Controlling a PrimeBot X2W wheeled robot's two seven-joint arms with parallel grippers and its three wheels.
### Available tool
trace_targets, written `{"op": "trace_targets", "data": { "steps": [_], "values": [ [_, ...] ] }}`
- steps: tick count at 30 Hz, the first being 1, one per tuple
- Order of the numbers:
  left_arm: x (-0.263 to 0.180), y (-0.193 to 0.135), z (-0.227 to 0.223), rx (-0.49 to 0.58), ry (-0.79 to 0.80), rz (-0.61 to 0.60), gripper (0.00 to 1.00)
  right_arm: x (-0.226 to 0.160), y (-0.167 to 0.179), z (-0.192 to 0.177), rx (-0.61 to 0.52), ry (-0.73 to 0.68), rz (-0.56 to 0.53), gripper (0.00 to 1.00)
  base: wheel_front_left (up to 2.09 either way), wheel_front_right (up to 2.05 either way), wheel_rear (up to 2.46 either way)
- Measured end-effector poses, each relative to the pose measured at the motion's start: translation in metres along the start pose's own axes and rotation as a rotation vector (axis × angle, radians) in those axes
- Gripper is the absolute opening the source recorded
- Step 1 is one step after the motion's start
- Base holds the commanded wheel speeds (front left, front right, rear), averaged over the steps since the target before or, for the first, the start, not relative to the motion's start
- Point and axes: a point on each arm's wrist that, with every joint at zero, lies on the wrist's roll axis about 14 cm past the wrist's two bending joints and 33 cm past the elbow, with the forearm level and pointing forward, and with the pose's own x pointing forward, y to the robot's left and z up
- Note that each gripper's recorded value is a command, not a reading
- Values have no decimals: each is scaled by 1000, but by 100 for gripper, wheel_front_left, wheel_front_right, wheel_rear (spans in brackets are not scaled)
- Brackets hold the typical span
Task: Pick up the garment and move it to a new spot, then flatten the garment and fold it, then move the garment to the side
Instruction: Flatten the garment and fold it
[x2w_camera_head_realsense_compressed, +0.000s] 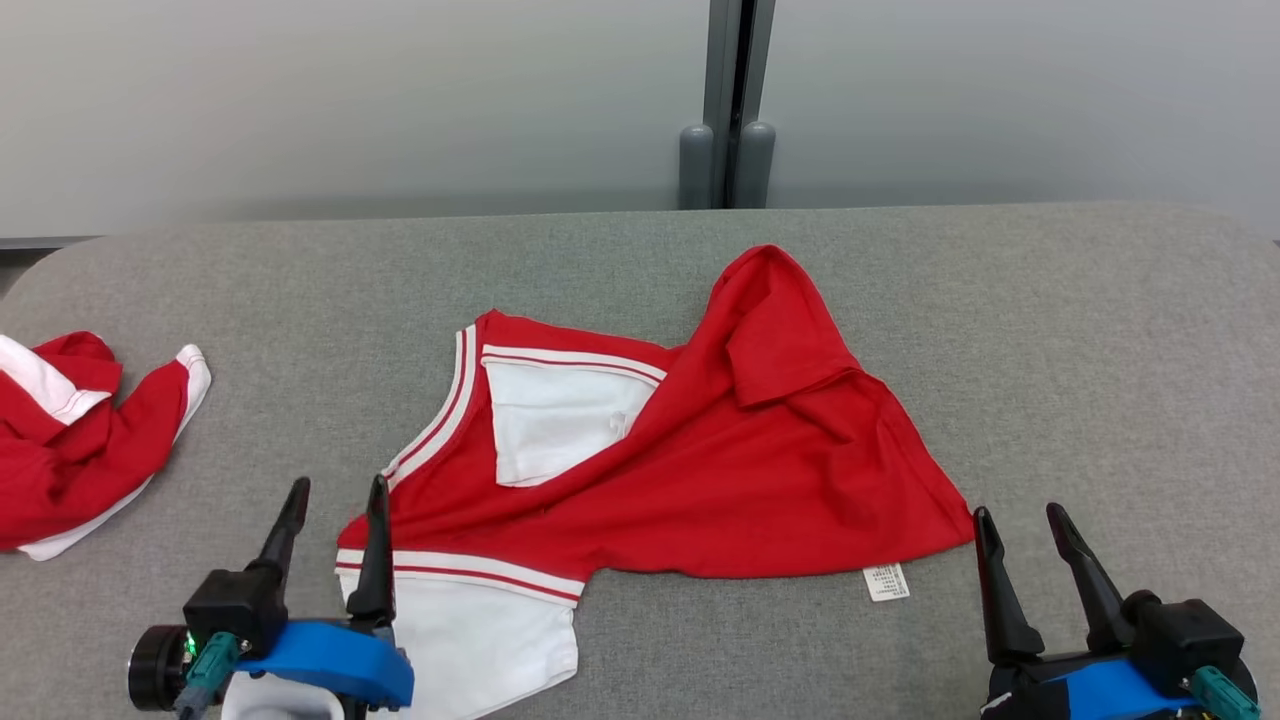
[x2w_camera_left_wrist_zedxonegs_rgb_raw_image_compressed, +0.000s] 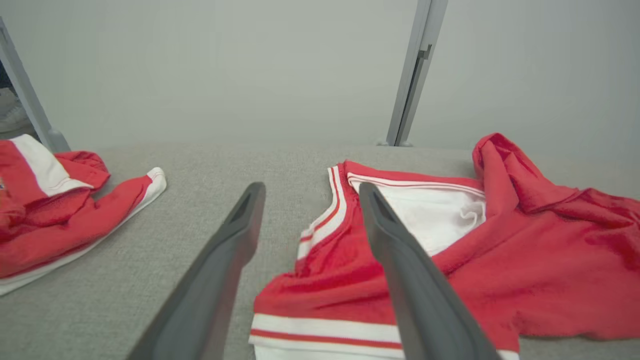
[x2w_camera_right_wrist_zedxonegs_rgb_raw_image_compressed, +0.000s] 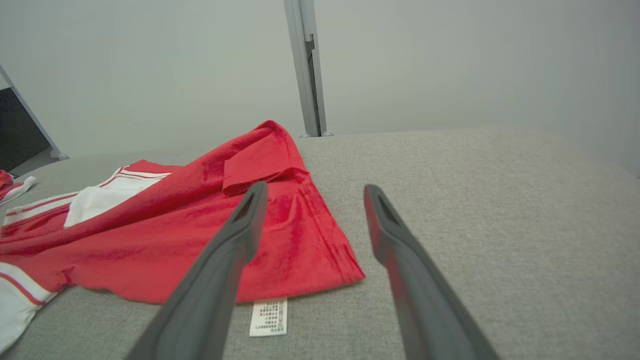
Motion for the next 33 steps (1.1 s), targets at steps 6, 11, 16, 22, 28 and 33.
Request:
{"op": "trace_targets", "data": {
  "steps": [6, 11, 16, 22, 28, 33],
  "values": [
    [-12, -1, 46, 4, -159, 25, 100, 0, 3, 17, -16, -50, 10, 100, 0, 0, 0],
    [-27, 0, 70, 11, -248, 48, 100, -5, 6, 31, -20, -95, 19, 100, 0, 0, 0],
    [-43, 1, 80, 17, -288, 64, 100, -15, 8, 43, -22, -134, 24, 100, 0, 0, 0],
    [-52, 3, 77, 19, -286, 81, 100, -25, 7, 44, -27, -140, 21, 100, 0, 0, 0],
    [-55, 8, 72, 25, -270, 93, 100, -34, 5, 37, -37, -116, 14, 100, 0, 0, 0],
    [-54, 8, 68, 29, -258, 92, 100, -35, 4, 35, -36, -109, 12, 100, 0, 0, 0]
  ]
}}
